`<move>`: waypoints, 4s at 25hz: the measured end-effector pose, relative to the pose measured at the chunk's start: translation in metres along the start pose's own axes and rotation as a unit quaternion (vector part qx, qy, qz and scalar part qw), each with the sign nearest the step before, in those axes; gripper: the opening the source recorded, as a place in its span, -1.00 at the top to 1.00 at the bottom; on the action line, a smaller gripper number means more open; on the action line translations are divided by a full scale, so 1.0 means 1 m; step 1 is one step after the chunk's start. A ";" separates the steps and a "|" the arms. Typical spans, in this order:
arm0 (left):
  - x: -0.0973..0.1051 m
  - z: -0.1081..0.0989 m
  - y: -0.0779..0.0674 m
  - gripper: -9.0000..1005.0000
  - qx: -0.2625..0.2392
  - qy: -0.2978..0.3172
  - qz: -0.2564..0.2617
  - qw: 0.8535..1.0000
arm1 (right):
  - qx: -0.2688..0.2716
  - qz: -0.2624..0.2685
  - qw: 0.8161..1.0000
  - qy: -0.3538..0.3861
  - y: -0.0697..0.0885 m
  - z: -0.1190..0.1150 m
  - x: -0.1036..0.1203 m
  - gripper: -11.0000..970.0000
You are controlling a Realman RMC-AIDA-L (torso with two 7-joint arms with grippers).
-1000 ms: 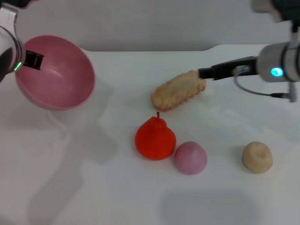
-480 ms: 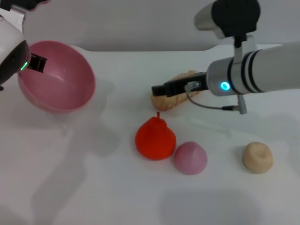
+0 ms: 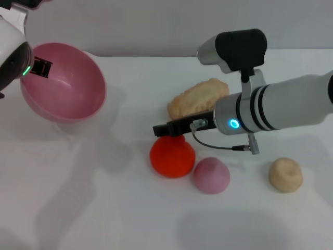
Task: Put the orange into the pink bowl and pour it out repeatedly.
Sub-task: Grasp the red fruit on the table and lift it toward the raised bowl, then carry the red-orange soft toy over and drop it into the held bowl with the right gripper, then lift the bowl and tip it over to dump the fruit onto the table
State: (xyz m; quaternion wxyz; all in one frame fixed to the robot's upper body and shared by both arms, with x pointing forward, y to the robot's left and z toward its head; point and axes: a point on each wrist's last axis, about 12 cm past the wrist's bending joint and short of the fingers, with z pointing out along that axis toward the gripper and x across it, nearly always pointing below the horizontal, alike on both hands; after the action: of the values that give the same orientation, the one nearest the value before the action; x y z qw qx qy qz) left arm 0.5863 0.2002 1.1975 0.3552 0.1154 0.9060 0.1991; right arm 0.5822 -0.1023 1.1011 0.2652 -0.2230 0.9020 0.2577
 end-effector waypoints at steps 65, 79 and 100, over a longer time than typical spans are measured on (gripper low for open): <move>-0.017 -0.026 -0.060 0.89 0.098 -0.053 0.059 0.992 | 0.053 -0.165 0.972 -0.158 0.043 -0.106 -0.070 0.86; -0.020 -0.034 -0.068 0.89 0.127 -0.069 0.065 0.987 | 0.046 -0.171 0.975 -0.136 0.043 -0.082 -0.066 0.86; -0.026 -0.046 -0.066 0.89 0.059 -0.138 0.141 0.979 | 0.192 0.020 0.975 -0.112 -0.068 -0.125 -0.037 -0.25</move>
State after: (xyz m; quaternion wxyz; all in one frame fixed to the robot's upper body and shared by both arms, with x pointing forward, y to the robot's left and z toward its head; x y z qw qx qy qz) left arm 0.5689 0.1195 1.2152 0.4378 0.2885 0.8332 0.1757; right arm 0.6012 -0.2172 1.1901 0.3971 -0.1195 0.9035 0.1082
